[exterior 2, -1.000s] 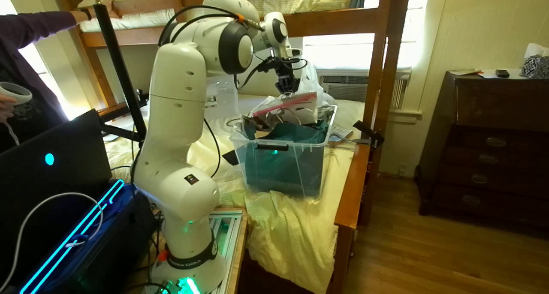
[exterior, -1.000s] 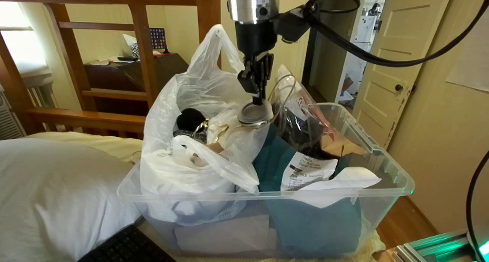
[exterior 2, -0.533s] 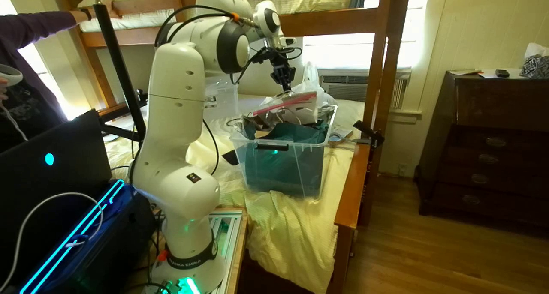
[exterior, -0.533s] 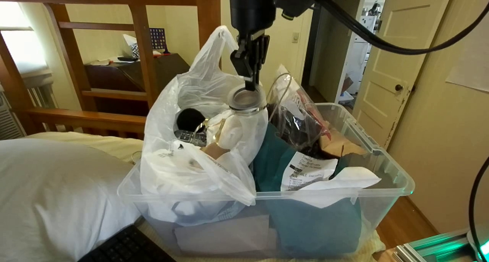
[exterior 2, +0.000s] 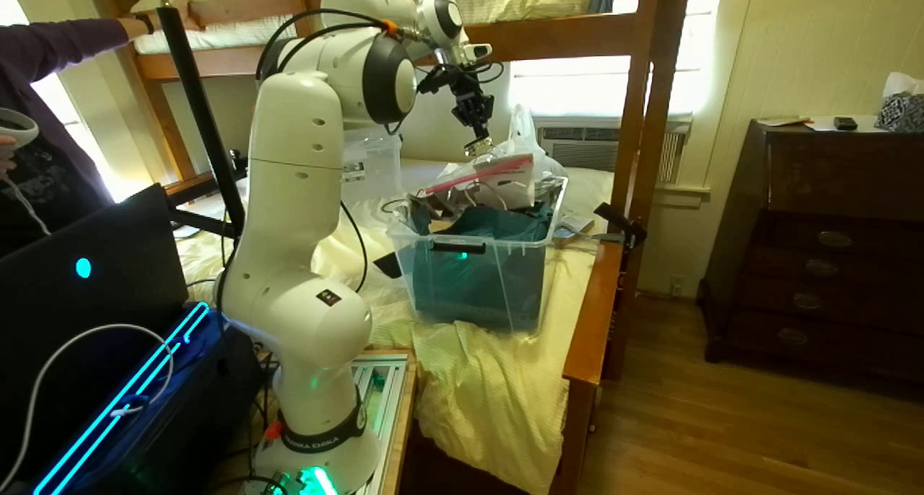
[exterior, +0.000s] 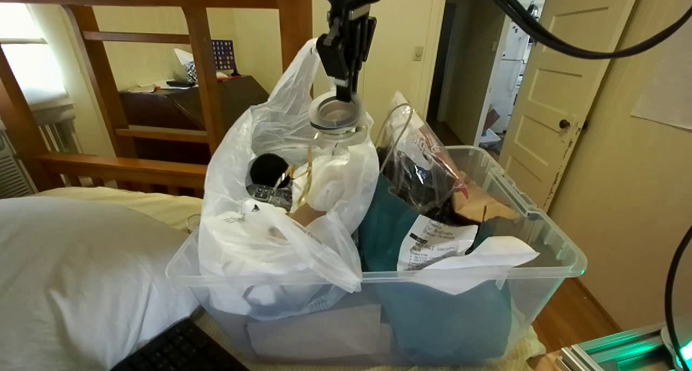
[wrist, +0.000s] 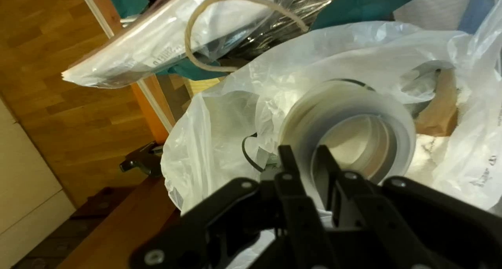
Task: Put the ribbon inside the plastic bag
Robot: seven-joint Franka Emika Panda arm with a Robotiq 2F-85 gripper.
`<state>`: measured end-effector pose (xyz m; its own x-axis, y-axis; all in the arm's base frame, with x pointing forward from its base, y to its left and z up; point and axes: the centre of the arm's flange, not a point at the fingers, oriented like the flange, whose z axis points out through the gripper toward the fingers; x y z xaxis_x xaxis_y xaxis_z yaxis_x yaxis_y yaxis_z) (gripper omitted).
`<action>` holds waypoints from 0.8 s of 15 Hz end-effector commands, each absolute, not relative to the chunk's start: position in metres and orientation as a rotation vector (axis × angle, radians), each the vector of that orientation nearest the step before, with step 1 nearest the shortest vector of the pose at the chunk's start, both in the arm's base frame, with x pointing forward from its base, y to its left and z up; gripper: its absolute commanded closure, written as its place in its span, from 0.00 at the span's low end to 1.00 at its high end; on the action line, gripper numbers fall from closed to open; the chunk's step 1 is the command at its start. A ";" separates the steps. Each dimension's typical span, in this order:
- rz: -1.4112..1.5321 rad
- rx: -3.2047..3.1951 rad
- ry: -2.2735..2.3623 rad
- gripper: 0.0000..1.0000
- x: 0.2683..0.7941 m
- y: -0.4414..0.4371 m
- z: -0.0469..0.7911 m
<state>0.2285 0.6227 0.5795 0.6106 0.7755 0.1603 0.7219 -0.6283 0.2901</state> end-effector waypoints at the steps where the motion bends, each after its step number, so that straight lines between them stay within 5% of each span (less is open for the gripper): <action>1: 0.458 2.649 1.279 0.96 0.232 0.631 0.589; 12: 1.105 2.993 1.500 0.96 0.187 0.608 0.657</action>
<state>0.2032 0.6440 0.6517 0.4703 0.6498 0.5972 0.8099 -0.5866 0.0005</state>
